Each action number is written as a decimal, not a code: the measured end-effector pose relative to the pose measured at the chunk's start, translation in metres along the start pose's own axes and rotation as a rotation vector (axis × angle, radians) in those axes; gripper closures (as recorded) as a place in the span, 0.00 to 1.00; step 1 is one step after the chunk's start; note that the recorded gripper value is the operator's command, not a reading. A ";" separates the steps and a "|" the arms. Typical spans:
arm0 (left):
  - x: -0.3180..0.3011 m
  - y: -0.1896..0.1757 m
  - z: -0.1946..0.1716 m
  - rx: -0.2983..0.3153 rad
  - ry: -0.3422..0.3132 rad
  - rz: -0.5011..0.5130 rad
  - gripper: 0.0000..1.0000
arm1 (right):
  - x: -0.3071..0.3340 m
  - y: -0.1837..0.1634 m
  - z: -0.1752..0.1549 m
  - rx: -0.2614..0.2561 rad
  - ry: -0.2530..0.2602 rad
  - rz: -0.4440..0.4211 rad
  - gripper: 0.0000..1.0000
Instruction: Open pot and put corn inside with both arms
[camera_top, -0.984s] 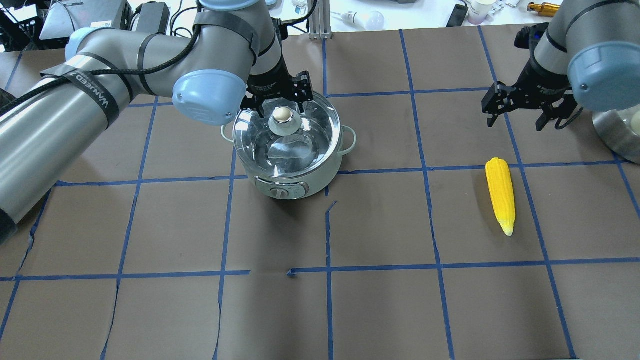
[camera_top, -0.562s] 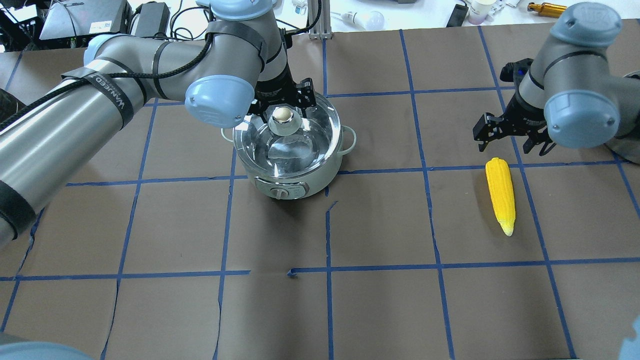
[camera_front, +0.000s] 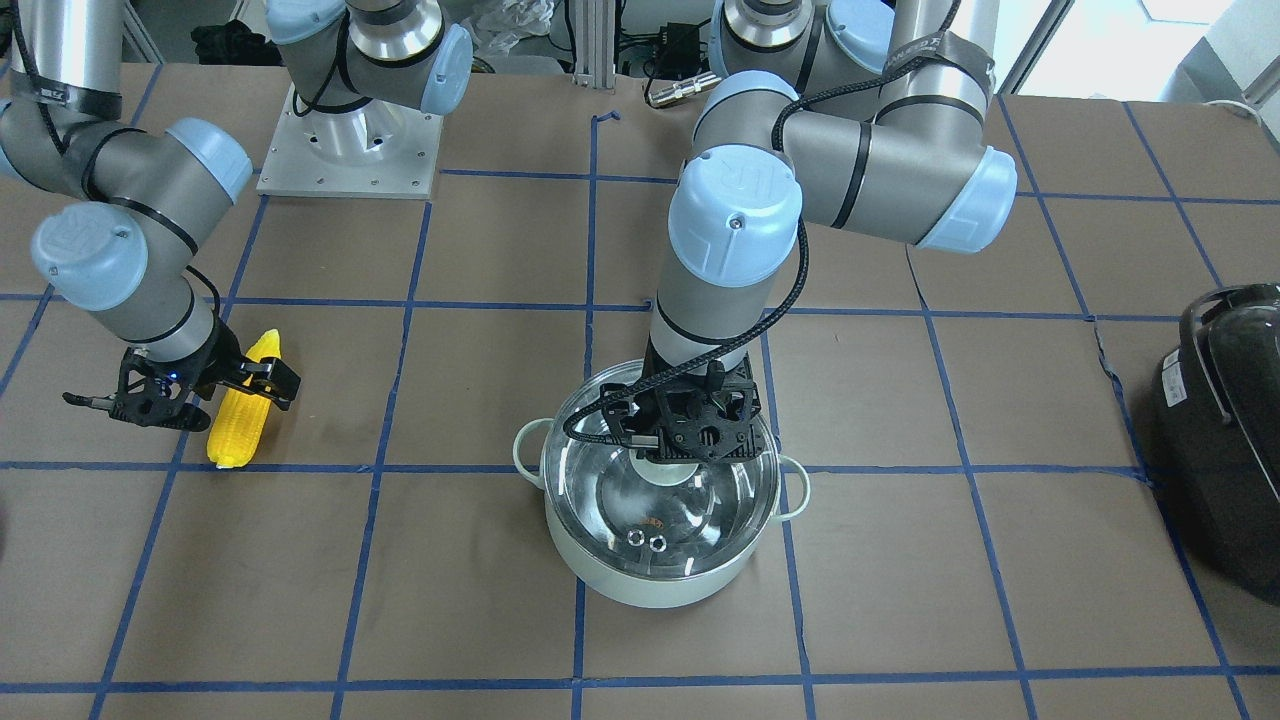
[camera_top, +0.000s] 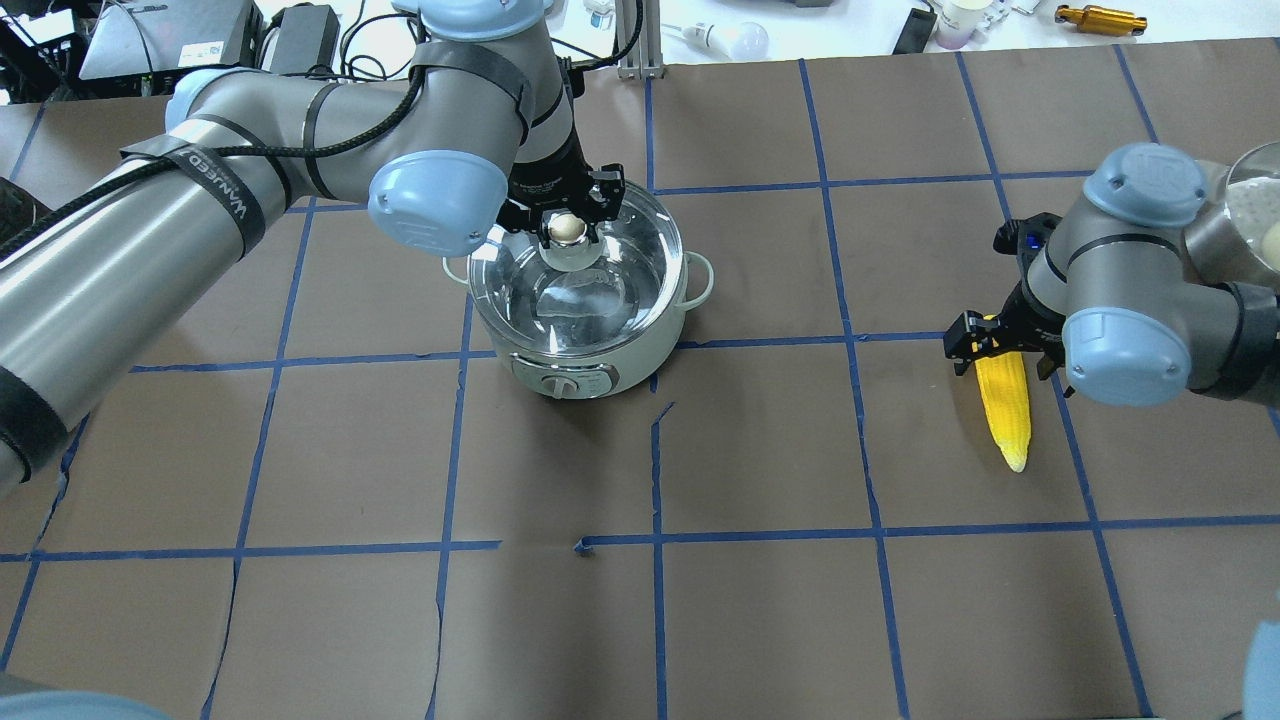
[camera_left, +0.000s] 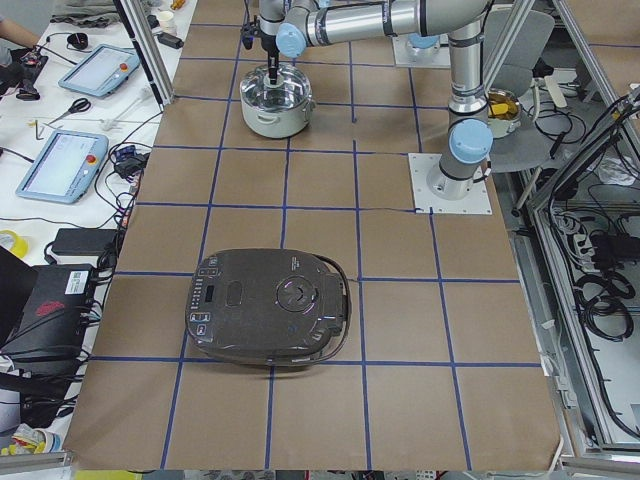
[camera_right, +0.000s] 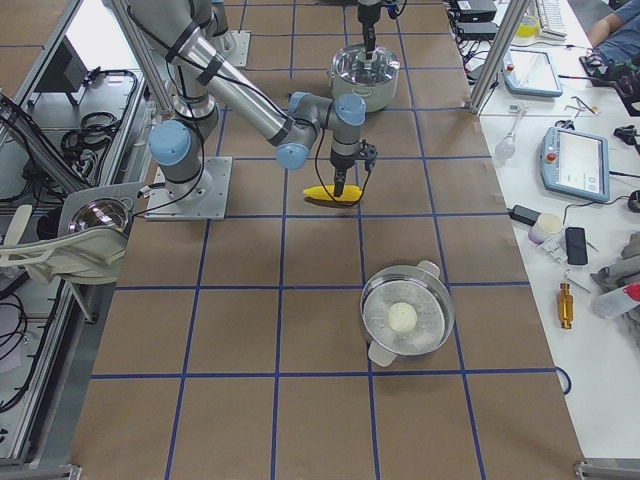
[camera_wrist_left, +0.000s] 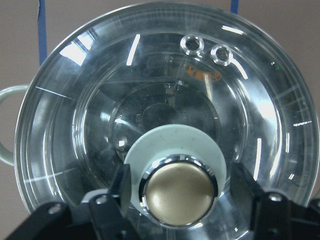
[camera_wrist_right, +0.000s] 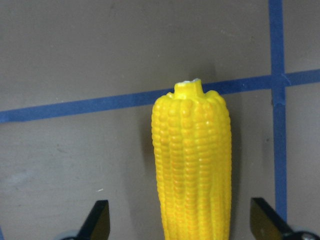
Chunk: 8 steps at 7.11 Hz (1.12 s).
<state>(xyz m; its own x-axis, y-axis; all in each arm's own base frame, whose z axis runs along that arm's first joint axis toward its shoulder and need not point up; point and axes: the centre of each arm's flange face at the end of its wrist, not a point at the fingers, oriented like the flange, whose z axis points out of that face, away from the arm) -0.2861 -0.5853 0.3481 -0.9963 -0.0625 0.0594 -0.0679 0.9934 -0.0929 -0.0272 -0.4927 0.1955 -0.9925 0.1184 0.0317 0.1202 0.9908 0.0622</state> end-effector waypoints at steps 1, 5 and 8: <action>-0.005 -0.003 -0.010 0.012 0.006 -0.002 1.00 | 0.004 0.000 0.010 -0.014 -0.004 0.003 0.70; -0.082 -0.015 -0.089 -0.021 -0.056 0.003 1.00 | 0.008 -0.019 -0.002 0.025 0.004 0.019 1.00; -0.258 -0.039 -0.051 -0.102 -0.067 -0.080 1.00 | -0.046 -0.067 -0.085 0.105 0.024 0.033 1.00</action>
<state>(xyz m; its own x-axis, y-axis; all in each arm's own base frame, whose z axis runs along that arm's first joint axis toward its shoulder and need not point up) -0.0240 -0.6034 0.3871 -0.9895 -0.1448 -0.0040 -0.1448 0.9894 0.0114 0.0122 -0.5697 0.2745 -0.9869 0.1510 0.0560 0.1486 0.9879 -0.0446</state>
